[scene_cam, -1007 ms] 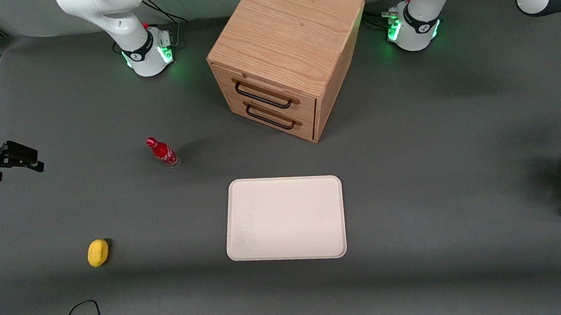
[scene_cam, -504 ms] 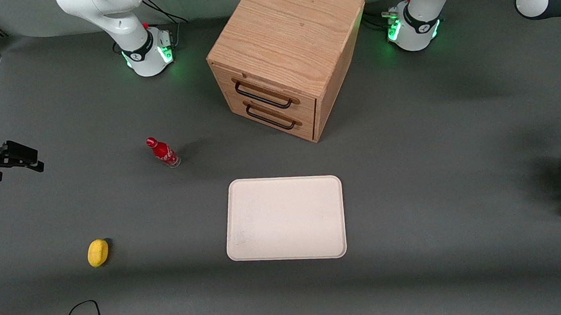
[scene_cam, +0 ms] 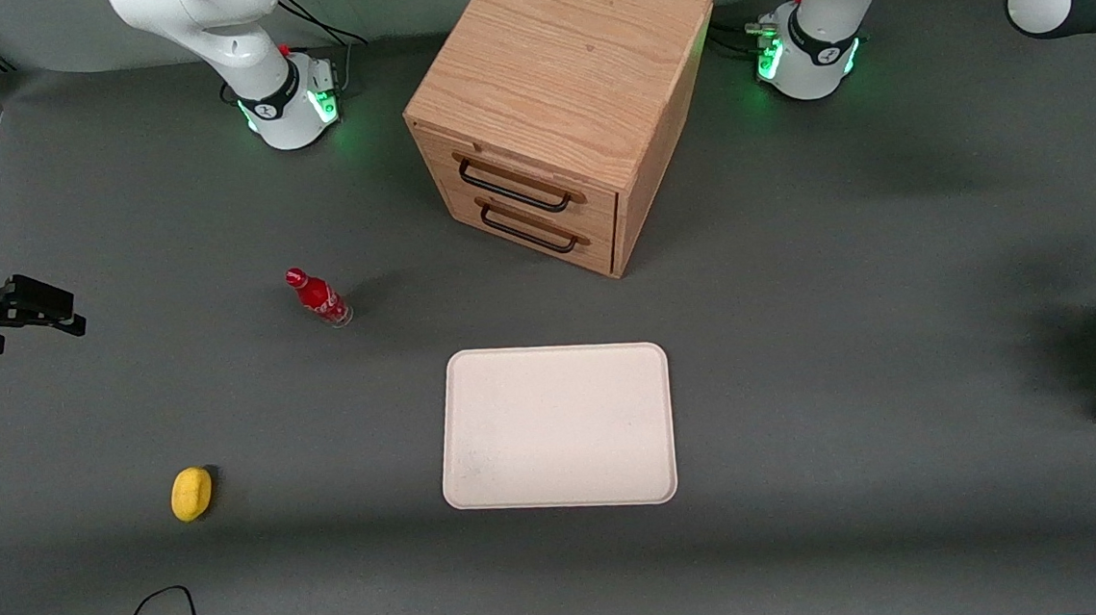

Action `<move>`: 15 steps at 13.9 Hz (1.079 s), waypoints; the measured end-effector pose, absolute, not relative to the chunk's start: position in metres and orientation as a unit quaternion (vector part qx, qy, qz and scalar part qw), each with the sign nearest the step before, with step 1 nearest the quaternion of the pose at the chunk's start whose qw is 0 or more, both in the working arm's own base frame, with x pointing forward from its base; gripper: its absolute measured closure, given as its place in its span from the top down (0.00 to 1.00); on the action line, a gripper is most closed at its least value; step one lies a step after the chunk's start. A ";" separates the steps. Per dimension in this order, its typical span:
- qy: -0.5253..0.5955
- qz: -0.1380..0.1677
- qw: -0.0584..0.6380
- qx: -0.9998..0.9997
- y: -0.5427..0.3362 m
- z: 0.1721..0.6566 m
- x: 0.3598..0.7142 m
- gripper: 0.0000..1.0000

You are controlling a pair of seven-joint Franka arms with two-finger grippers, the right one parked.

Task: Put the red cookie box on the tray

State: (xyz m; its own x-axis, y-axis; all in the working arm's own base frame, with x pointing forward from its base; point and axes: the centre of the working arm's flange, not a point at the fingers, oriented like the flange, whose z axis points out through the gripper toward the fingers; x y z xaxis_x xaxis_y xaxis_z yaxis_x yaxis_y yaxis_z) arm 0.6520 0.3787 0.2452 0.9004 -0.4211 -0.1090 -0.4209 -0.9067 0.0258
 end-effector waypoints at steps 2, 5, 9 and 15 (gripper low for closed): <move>-0.216 -0.056 0.001 0.975 0.379 0.245 0.652 0.15; -0.218 -0.056 0.001 0.974 0.379 0.245 0.652 0.03; -0.220 -0.065 0.010 0.973 0.376 0.259 0.650 0.03; -0.162 -0.132 0.050 0.977 0.304 0.414 0.627 0.03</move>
